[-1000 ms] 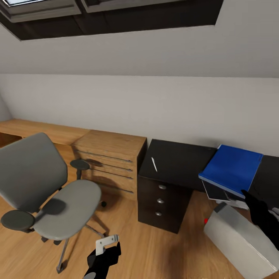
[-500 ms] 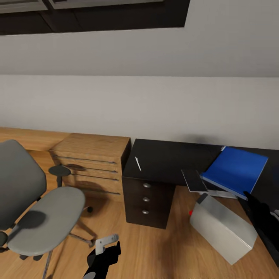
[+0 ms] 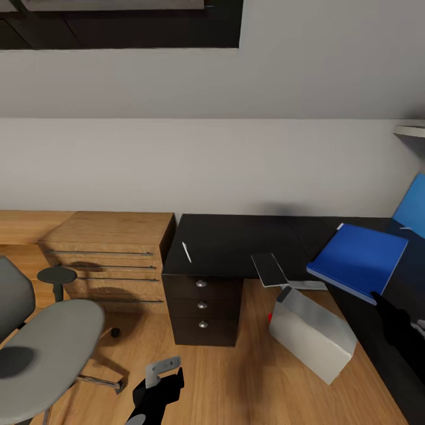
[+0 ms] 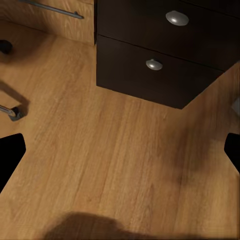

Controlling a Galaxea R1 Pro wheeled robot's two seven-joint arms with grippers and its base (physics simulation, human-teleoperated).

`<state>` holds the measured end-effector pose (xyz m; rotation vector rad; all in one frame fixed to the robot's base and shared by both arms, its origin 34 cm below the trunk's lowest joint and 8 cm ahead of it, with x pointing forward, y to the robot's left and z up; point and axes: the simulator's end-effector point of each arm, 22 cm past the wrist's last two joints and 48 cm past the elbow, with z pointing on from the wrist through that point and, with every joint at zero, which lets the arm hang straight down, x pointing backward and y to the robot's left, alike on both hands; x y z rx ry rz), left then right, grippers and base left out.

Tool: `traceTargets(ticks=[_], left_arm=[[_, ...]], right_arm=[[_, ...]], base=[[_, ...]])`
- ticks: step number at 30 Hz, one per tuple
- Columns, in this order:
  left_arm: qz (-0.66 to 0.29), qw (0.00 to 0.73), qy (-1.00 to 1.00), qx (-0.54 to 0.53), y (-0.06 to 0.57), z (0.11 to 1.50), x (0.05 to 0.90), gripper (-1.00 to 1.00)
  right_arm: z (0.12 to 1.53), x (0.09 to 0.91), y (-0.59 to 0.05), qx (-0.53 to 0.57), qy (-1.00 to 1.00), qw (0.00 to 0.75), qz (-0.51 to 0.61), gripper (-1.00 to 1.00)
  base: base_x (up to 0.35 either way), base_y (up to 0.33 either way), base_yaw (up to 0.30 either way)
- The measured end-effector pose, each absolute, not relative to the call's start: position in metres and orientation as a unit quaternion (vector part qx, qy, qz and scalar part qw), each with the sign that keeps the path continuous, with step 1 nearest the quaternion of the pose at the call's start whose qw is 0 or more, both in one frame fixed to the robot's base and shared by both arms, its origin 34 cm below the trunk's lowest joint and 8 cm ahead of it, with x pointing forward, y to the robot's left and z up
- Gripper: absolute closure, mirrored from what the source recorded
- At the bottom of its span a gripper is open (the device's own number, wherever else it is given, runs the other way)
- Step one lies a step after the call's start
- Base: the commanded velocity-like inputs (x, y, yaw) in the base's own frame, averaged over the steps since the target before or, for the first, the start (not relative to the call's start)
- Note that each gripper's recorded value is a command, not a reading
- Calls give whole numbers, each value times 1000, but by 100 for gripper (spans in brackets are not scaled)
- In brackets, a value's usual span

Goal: In the bedroom, organize the workspace by keeping the computer under the desk, ensuring the monitor is on the desk, placing the keyboard on the desk next to the monitor, placing the mouse on the desk next to the keyboard, moving the folder from the swivel chair onto the desk next to the mouse, stacking the notebook on top of the folder with the pen on top of the notebook, and positioning the swivel chair next to the desk.

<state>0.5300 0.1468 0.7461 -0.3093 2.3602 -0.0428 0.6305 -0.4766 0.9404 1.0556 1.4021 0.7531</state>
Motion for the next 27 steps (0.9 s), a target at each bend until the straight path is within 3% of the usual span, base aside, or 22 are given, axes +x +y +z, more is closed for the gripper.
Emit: traceTargets(ticks=[15, 27], left_arm=[[-18, 377, 918, -119, 146, 751, 532, -100], [-18, 378, 918, -119, 145, 752, 532, -100]], right_arm=[[944, 630, -475, 451, 596, 578, 327, 100], [952, 632, -472, 456, 576, 576, 359, 100]], base=[[0, 0, -233], [0, 0, -21]])
